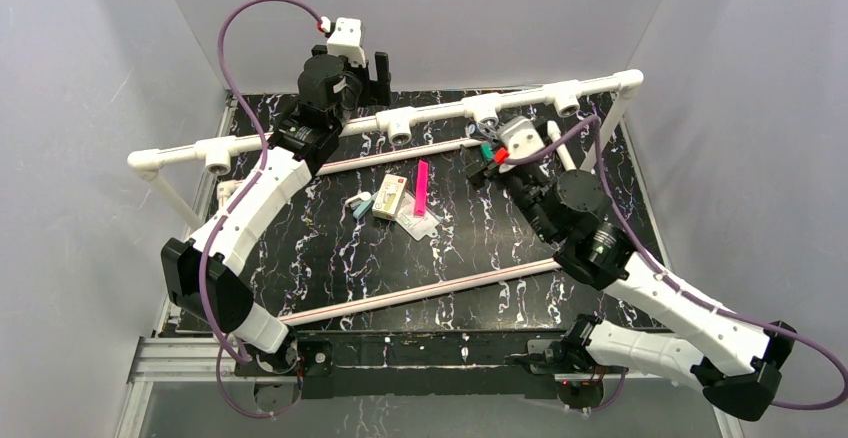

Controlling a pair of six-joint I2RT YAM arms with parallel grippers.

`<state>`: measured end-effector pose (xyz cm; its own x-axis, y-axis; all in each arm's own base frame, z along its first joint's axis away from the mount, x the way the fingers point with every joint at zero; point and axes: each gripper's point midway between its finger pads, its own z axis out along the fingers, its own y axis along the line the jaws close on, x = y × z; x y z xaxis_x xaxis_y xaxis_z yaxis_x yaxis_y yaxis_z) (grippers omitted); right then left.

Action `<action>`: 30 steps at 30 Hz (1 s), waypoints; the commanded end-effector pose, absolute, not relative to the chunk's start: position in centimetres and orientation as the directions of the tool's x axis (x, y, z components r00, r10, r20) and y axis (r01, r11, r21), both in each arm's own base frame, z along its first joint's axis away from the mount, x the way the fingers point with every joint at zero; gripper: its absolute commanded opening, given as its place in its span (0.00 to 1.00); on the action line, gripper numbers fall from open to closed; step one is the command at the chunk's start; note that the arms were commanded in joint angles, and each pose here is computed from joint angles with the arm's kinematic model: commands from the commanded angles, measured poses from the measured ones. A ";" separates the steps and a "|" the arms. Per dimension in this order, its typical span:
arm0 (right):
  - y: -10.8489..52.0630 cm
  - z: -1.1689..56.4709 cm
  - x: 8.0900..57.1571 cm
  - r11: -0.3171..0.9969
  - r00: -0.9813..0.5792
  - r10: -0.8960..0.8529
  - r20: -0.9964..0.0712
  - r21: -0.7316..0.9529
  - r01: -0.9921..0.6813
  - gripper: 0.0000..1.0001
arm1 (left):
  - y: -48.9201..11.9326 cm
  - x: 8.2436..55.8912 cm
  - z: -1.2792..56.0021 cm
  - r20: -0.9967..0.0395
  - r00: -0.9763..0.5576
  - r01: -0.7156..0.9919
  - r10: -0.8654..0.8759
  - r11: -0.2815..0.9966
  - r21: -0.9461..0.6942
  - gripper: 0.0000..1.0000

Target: Install the water faucets

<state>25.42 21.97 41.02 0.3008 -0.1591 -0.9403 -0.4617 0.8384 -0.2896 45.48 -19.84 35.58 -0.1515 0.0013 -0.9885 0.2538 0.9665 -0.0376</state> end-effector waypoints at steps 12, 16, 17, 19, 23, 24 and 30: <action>21.6 43.9 27.8 0.818 0.462 -0.367 -0.808 -0.516 -0.252 0.50 | -19.7 44.5 25.7 -0.908 -0.396 0.260 0.140 0.965 0.035 0.80; 21.3 43.8 27.8 0.841 0.447 -0.340 -0.827 -0.480 -0.249 0.11 | -19.7 44.6 25.4 -0.905 -0.401 0.261 0.142 0.965 0.036 0.80; 21.1 43.8 27.8 0.850 0.443 -0.328 -0.834 -0.465 -0.247 0.01 | -19.8 44.6 25.4 -0.905 -0.401 0.261 0.143 0.965 0.036 0.80; 20.6 43.4 27.9 0.873 0.422 -0.300 -0.855 -0.424 -0.239 0.01 | -19.8 44.7 25.3 -0.904 -0.403 0.263 0.143 0.964 0.036 0.80; 19.6 42.6 27.9 0.928 0.375 -0.193 -0.907 -0.292 -0.230 0.01 | -19.8 44.7 25.2 -0.903 -0.405 0.263 0.144 0.964 0.036 0.80; 19.4 42.4 27.9 0.939 0.364 -0.163 -0.917 -0.257 -0.226 0.01 | -19.8 44.7 25.2 -0.903 -0.404 0.263 0.144 0.964 0.036 0.81; 18.6 42.3 28.0 0.965 0.329 -0.059 -0.942 -0.139 -0.224 0.01 | -19.9 44.7 25.4 -0.905 -0.401 0.264 0.141 0.964 0.033 0.81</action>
